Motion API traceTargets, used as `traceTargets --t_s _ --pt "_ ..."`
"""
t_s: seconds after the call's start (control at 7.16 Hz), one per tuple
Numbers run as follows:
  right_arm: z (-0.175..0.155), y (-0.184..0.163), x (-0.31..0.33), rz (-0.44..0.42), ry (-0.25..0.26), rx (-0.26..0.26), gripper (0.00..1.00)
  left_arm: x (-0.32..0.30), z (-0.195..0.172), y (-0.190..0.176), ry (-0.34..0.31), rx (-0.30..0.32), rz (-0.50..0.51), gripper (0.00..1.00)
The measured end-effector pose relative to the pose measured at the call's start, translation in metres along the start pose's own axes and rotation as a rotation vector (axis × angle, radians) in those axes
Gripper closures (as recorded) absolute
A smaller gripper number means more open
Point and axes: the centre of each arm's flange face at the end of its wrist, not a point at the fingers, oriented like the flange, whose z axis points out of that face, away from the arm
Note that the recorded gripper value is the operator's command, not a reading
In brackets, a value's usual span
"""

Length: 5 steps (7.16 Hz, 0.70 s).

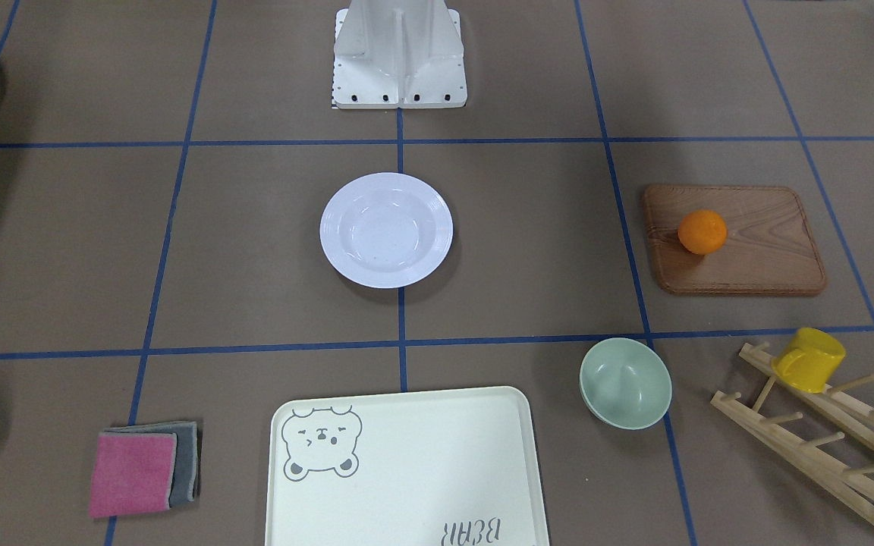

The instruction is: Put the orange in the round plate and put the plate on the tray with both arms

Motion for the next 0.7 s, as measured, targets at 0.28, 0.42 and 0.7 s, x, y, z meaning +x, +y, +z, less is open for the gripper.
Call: traceTargets --t_s 0.28,0.42,0.7 --pt "-0.004 -0.004 -0.004 0.015 -0.002 0.009 0.0 0.011 0.007 -0.018 0.05 0.075 0.01 0.01" --pt "-0.006 -0.007 -0.006 0.025 -0.002 0.014 0.0 0.033 0.02 -0.036 0.083 0.069 -0.017 0.01" --pt "-0.006 -0.008 -0.006 0.032 -0.002 0.015 0.0 0.088 0.06 -0.07 0.106 0.044 -0.119 0.01"
